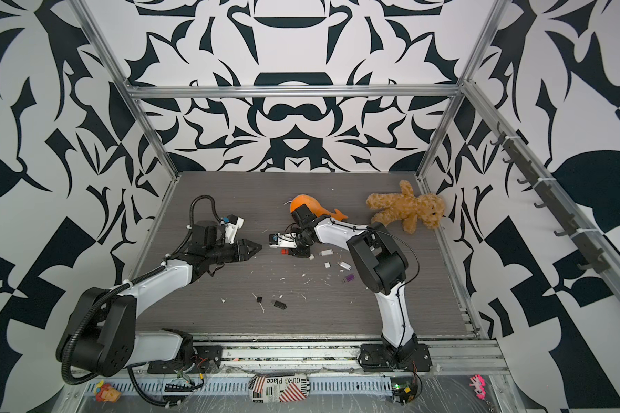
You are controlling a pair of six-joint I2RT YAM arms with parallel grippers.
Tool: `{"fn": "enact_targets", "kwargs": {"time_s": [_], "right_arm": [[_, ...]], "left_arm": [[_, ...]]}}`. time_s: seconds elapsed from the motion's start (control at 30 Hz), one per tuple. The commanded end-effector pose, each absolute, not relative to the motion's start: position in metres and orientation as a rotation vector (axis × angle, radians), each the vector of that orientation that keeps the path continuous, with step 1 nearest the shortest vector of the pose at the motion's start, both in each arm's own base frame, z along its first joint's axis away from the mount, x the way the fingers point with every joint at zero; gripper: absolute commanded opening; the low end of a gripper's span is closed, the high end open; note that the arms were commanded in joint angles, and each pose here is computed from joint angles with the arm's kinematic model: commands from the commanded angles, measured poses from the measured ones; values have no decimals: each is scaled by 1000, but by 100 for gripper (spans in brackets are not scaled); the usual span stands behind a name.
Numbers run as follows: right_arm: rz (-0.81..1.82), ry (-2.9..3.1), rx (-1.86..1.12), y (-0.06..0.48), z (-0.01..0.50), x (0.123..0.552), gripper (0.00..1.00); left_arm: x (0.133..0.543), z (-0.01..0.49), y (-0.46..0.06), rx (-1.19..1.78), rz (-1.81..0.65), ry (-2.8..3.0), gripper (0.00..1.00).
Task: Close the usb drive cover
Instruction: Place the USB drive at the center of the board, then pick up the cover from the center of the board.
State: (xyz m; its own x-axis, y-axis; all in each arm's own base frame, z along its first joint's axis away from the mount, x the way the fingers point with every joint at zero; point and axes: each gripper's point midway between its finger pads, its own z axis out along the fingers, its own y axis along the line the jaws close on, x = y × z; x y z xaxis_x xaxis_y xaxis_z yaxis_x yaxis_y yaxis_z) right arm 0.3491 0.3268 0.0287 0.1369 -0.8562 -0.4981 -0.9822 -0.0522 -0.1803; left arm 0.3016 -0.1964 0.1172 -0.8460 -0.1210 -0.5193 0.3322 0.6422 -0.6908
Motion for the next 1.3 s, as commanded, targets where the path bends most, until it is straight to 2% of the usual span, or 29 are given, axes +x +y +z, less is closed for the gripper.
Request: {"fn": "enact_targets", "kwargs": {"time_s": [0.0,0.27,0.53,0.7,1.03,1.27], "right_arm": [[342,1744,-1930,331,48,352,27],[342,1739,-1929,329,52,348,28],[353,1649,-1809,327,94,337,30],[482,1682,-1722,340,111,306,31],[567,1793,-1545,387,93,222,33],[587,1797,-1560,397,75,188,34]], "left_arm": [[297,113,-193,155,-1115,2345,37],[296,114,-193,156,-1116,2342,37],[297,122,-181,129,-1051,2327,37],[304,131,-158,34,-1008,2313,37],[306,145,-136,-45,-927,2302,38],[301,148,-136,-59,-943,2311,39]]}}
